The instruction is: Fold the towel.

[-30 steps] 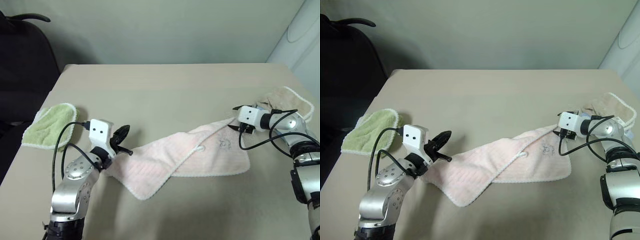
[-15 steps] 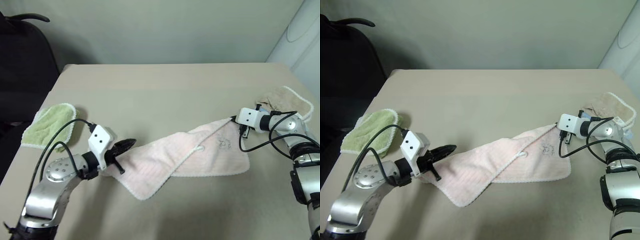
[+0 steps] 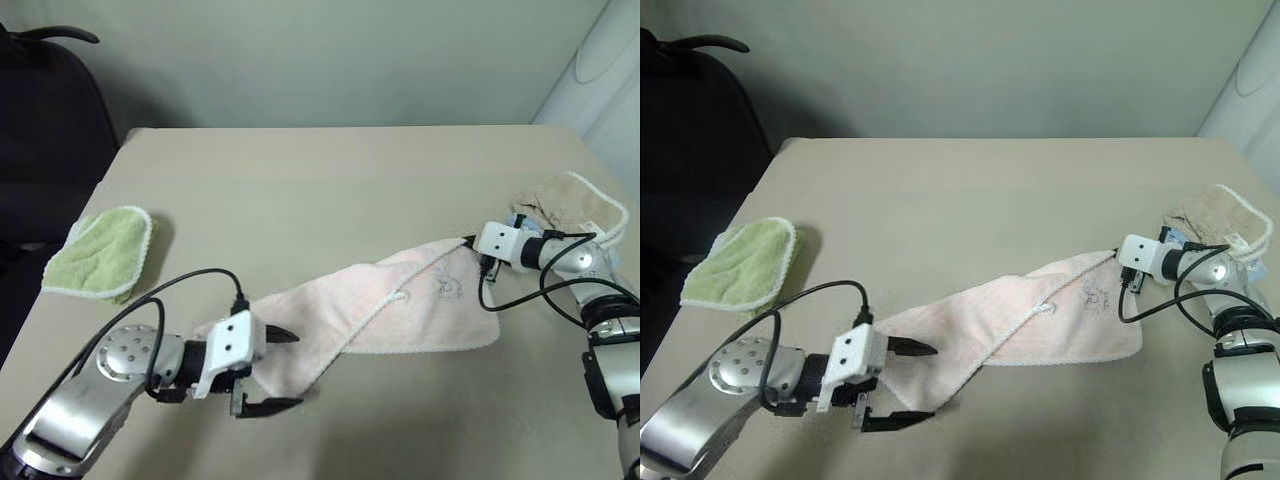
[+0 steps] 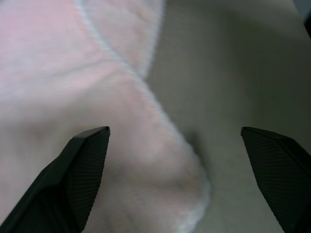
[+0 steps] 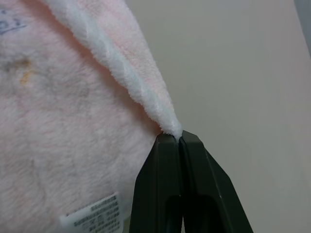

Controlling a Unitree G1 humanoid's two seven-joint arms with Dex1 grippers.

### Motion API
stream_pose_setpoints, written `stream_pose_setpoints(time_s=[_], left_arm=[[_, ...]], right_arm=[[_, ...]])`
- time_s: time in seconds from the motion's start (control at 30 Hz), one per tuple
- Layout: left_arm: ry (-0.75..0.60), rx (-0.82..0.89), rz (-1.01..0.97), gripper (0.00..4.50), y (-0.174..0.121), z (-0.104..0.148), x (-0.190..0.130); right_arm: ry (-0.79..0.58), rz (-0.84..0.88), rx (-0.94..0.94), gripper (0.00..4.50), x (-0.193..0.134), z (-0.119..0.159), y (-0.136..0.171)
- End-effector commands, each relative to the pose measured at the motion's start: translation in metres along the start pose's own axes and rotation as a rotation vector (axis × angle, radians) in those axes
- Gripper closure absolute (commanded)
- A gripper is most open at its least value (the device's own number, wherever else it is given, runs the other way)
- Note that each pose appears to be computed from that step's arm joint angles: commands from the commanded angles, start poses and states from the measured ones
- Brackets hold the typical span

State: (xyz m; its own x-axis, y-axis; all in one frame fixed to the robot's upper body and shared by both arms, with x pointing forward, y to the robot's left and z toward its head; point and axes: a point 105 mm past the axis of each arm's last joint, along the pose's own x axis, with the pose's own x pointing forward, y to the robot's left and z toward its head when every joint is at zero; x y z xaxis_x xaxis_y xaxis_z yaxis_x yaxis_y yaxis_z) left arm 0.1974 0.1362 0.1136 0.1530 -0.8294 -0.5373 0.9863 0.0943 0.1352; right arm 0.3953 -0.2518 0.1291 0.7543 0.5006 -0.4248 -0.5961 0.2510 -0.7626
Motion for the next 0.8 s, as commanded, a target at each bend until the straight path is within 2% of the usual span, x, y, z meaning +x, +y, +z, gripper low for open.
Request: stream_pose_setpoints(time_s=[0.03,0.37,0.47,0.8], left_arm=[[0.053,0.083,-0.056,0.02,-0.008,-0.001,0.008],[0.217,0.135,-0.045,0.02,-0.002,-0.033,0.011],[0.204,0.124,-0.041,0.9,-0.002,-0.032,0.012],[0.133,0.087,-0.007,4.49,-0.002,-0.022,0.01]], right_arm=[[-0.029,-0.058,-0.012,4.5,-0.012,0.005,-0.015],[-0.055,-0.047,0.009,4.5,-0.015,0.006,-0.008],[-0.064,-0.04,0.014,4.5,-0.014,0.008,-0.005],[-0.073,-0.041,0.021,4.5,-0.012,0.011,-0.006]])
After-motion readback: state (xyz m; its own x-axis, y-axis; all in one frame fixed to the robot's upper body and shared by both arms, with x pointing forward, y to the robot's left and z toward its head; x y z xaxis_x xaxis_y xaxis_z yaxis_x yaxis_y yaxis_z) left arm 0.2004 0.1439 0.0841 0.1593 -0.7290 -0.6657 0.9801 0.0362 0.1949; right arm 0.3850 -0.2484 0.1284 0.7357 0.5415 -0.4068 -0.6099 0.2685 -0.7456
